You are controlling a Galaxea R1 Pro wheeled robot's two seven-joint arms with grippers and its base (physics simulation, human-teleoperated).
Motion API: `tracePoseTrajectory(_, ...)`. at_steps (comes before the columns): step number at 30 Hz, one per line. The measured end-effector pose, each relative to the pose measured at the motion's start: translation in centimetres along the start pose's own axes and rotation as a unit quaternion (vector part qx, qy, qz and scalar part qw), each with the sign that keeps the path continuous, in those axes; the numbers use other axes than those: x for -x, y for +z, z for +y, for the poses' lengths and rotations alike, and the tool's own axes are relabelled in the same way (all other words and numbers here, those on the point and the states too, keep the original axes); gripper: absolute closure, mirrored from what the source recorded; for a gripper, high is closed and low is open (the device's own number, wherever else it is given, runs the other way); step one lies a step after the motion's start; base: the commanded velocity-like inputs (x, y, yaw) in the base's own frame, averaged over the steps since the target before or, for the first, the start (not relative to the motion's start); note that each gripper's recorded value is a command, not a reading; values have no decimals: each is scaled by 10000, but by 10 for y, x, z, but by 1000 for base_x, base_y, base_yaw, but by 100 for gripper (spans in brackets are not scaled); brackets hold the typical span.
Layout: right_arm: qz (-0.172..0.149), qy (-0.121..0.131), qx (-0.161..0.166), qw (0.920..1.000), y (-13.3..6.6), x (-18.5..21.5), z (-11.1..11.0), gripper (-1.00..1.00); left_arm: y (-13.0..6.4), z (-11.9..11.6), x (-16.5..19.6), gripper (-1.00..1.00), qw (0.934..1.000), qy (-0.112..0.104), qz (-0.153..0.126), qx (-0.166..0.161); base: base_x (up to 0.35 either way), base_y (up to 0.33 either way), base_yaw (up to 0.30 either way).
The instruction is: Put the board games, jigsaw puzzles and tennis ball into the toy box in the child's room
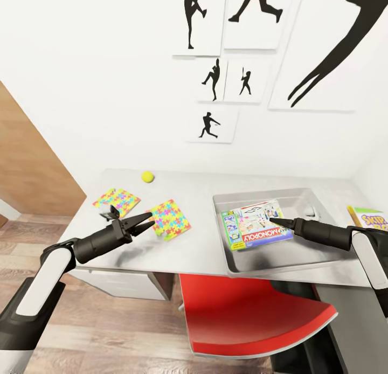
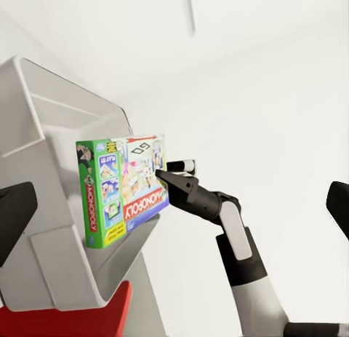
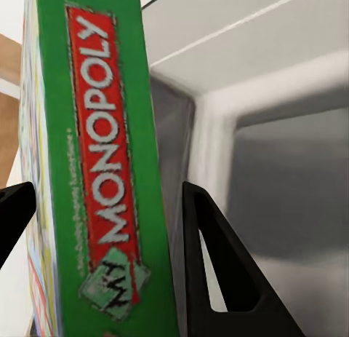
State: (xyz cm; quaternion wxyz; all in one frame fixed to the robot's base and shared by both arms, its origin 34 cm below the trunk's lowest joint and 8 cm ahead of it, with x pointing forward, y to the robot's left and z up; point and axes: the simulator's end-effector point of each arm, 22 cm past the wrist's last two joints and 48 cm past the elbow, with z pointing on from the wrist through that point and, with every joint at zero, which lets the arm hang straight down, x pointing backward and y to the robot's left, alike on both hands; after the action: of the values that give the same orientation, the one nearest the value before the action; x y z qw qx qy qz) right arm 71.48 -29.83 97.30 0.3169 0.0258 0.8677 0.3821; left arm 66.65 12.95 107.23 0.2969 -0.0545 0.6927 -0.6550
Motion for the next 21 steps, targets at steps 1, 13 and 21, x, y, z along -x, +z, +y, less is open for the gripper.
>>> tracePoseTrajectory(1,1,1,-1,10000,0,0,0,100,0,-1,1,-100,10000,-8,-7,-18,0,0,0)
tracePoseTrajectory(13,3,-3,-125,9999,1,-1,-6,100,1,-3,3,-100,10000,-32,-30,-80,0,0,0)
tracePoseTrajectory(21,2,-4,-443,9990,0,-1,-21,100,1,-4,3,-100,10000,-34,-33,-88,0,0,0)
